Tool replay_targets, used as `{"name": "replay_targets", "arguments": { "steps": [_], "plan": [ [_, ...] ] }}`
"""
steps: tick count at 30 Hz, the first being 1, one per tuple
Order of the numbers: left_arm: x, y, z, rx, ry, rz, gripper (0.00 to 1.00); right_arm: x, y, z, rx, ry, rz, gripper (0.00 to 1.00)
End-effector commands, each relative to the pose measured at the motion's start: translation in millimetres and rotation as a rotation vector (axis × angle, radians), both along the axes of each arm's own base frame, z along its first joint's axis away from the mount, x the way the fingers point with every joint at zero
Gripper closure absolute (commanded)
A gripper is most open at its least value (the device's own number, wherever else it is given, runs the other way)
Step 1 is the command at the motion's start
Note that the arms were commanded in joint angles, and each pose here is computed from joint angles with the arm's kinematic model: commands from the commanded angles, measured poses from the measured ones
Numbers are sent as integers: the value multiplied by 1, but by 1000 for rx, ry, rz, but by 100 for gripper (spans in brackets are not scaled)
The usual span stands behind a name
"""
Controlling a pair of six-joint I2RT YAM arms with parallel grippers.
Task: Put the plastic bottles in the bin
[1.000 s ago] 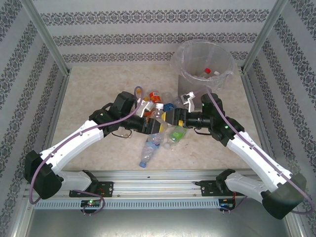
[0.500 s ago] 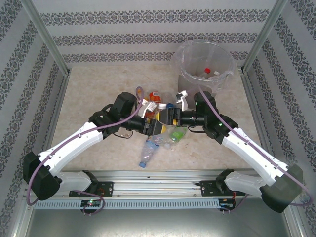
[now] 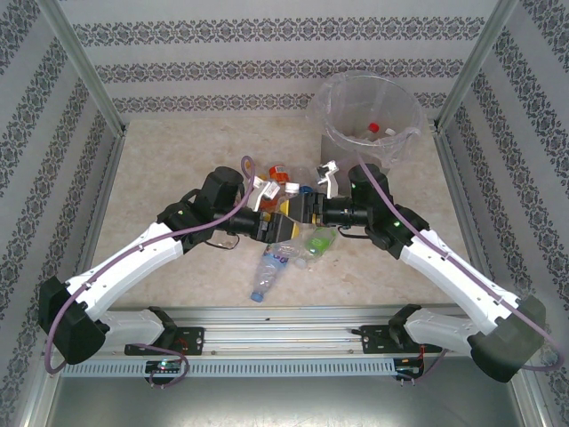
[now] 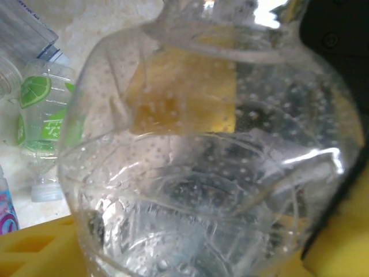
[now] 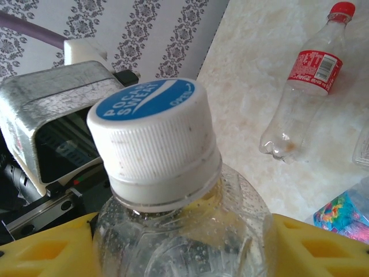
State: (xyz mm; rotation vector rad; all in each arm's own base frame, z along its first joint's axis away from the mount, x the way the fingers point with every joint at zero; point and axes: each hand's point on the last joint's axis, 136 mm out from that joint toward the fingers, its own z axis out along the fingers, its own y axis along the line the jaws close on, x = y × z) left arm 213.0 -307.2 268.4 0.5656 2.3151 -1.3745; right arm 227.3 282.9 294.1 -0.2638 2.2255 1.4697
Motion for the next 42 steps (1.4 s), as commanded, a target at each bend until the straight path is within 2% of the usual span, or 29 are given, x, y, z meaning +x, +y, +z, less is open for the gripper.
{"name": "replay_targets", "arguments": {
  "steps": [1,4,5,14,21,30,42],
  "plan": [
    [-1,-6,26,-63,-104,-14,16,0,-8,22,-3,-70,-22,41],
    [1,-5,37,-84,-150,-1,1,2,-21,27,-41,-96,-58,41],
    [2,-5,41,-94,-167,8,0,3,-26,30,-55,-105,-70,40],
    [13,1,78,-186,-307,86,0,27,-76,75,-139,-210,-217,40],
    [20,8,83,-190,-359,150,0,61,-124,115,-235,-292,-390,40],
    [21,15,81,-192,-377,187,0,129,-183,155,-268,-367,-643,40],
    [14,25,72,-174,-389,202,0,225,-226,151,-262,-338,-853,41]
  ]
}}
